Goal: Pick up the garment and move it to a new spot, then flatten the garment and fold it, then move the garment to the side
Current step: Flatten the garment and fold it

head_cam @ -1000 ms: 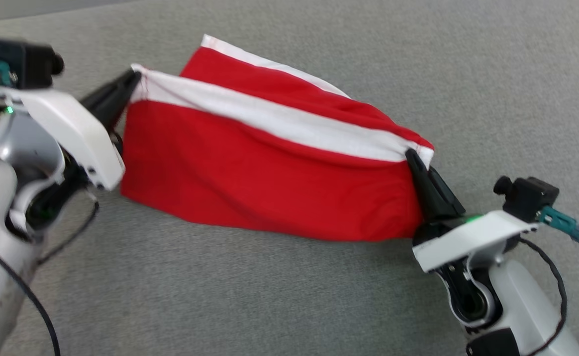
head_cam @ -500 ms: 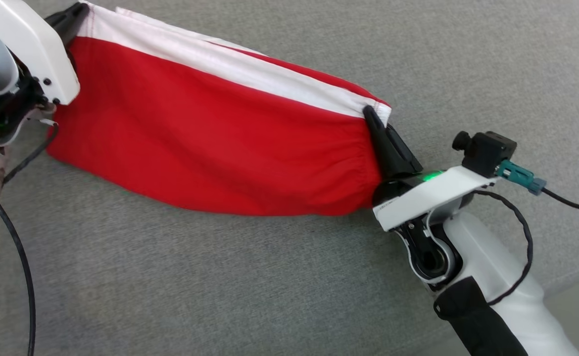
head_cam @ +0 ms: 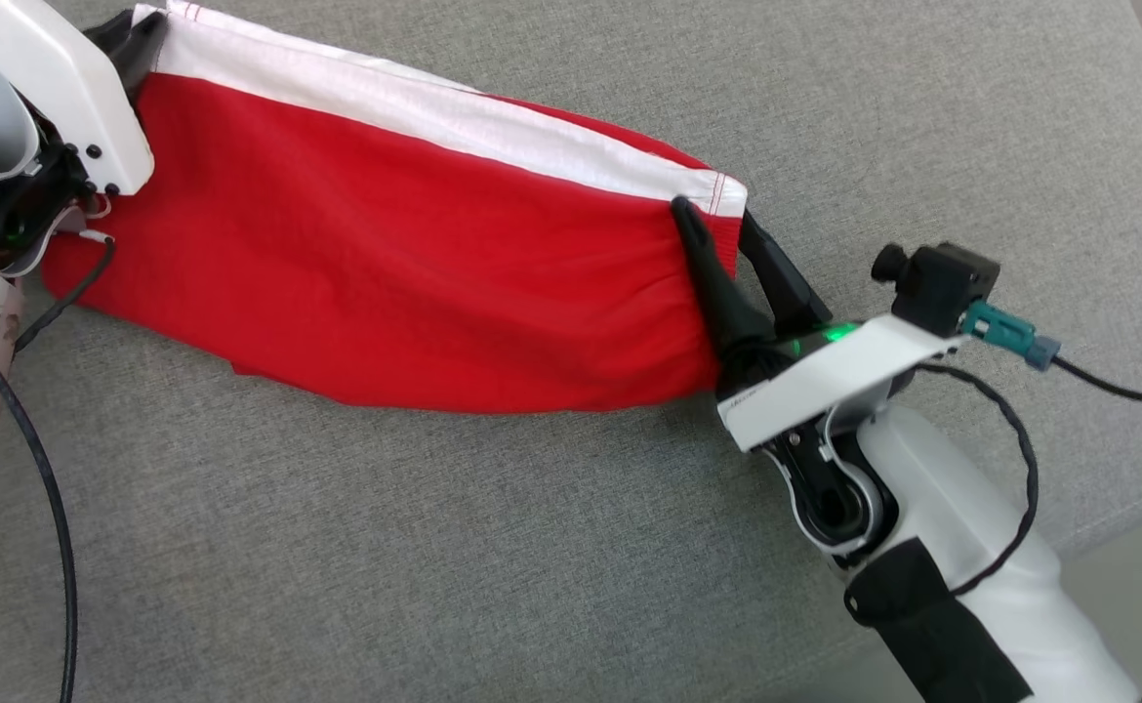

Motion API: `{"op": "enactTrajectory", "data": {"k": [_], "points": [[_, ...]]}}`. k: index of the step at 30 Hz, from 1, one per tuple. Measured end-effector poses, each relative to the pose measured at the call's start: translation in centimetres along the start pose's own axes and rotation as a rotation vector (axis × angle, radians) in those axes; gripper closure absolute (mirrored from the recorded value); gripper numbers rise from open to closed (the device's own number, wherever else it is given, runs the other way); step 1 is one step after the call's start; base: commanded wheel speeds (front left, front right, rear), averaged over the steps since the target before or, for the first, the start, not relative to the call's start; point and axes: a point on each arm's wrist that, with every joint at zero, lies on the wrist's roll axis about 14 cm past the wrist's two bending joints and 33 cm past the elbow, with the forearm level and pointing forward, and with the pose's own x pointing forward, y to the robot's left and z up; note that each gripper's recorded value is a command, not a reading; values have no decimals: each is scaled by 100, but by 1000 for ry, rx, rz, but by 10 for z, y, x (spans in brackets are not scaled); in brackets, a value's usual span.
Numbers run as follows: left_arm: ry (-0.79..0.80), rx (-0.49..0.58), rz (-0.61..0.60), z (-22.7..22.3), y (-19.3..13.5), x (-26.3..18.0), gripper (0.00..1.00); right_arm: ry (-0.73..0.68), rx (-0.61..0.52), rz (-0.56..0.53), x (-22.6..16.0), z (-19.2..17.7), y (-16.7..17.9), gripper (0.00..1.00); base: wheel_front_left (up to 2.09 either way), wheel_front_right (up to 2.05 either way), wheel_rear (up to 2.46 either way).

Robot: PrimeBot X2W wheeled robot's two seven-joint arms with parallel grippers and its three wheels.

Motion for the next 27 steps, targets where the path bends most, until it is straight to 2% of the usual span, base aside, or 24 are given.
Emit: {"op": "enactTrajectory", "data": {"k": [1,4,9,14,19,20,27], "points": [[5,7,-1,-2,-1,0,0,-1,0,0,-1,-1,0,0,0,0,0],[-68,7,-2,13,-2,-6,0,-5,-18,-18,-9,-3,-5,0,0,0,0],[-223,50,11,46,2,-25,0,-79,-51,-34,-20,16,-8,0,0,0,0],[-409,65,44,69,9,-58,0,-148,-145,-58,-31,36,-15,0,0,0,0],[-560,43,104,73,19,-103,0,-206,-228,-50,-35,53,-10,0,0,0,0],[-620,41,145,73,25,-124,0,-226,-253,-46,-37,59,-8,0,0,0,0],[-761,10,265,49,31,-192,0,-266,-309,-13,-38,68,7,0,0,0,0]]}}
